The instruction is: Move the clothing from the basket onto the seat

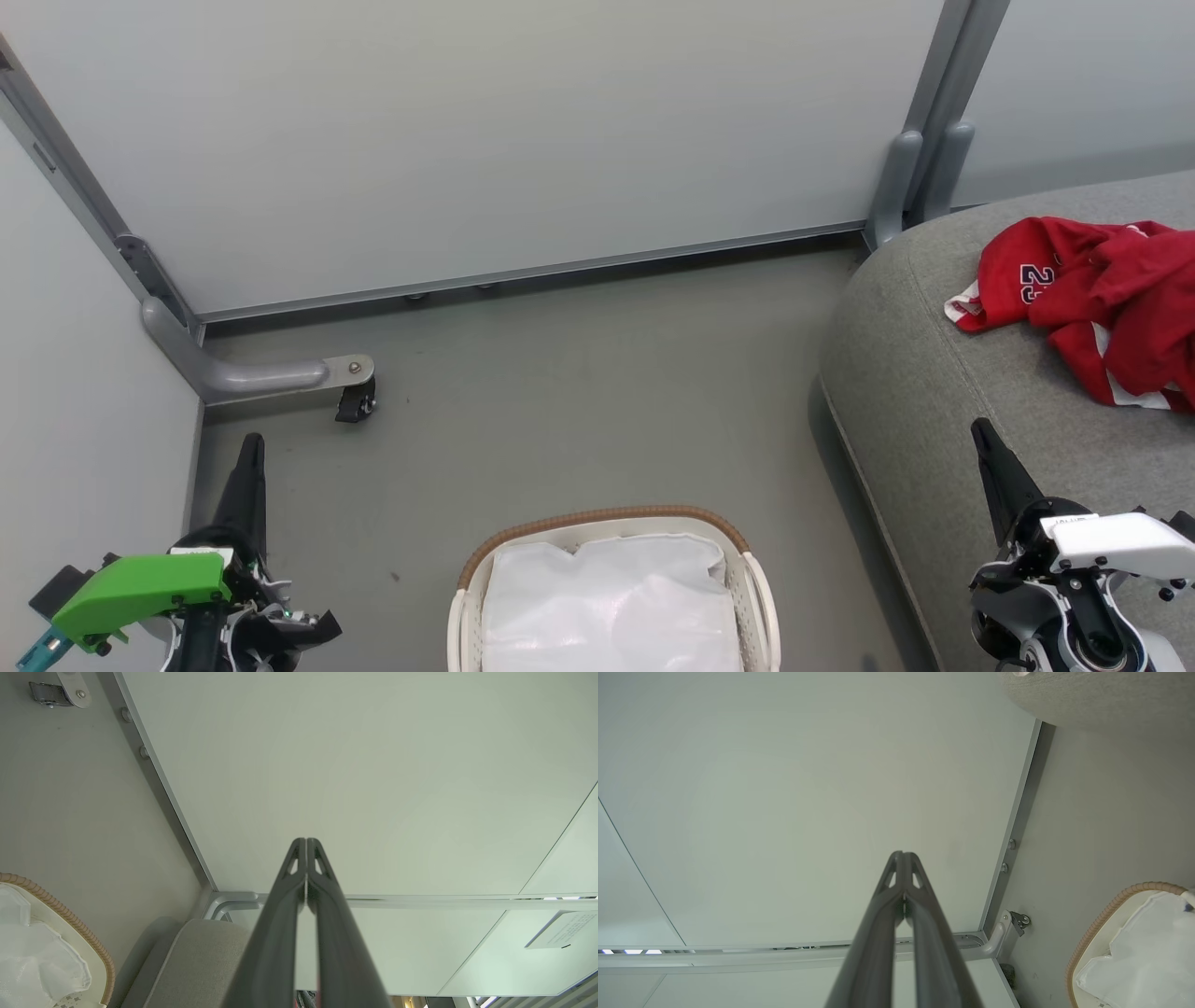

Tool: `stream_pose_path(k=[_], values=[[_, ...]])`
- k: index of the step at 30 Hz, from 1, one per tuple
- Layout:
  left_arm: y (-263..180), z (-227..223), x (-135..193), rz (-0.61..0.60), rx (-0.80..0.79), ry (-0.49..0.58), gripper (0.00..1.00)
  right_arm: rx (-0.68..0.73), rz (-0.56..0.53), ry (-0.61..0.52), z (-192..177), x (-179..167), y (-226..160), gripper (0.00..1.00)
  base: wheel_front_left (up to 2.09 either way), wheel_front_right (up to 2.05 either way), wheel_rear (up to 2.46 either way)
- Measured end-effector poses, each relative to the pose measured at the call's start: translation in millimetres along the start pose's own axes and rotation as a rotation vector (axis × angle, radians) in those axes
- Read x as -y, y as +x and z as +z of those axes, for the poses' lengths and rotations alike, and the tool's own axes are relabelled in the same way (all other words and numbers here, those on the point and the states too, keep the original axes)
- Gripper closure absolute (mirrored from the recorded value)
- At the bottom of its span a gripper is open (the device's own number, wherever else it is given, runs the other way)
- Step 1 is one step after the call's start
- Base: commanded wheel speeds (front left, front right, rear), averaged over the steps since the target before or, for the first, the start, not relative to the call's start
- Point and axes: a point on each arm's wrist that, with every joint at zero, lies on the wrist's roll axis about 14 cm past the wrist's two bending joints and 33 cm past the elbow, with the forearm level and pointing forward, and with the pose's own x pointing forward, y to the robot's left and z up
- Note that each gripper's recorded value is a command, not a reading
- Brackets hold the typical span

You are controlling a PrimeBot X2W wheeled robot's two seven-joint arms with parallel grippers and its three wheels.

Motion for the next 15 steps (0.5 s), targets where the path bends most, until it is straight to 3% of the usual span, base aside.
stream_pose_path(k=[15], values=[[0.0,0.0,0.0,0.000,0.000,0.000,1.00,0.000,0.000,0.000,0.0,-0.1,0.0,1.00,0.00,0.00,0.00]])
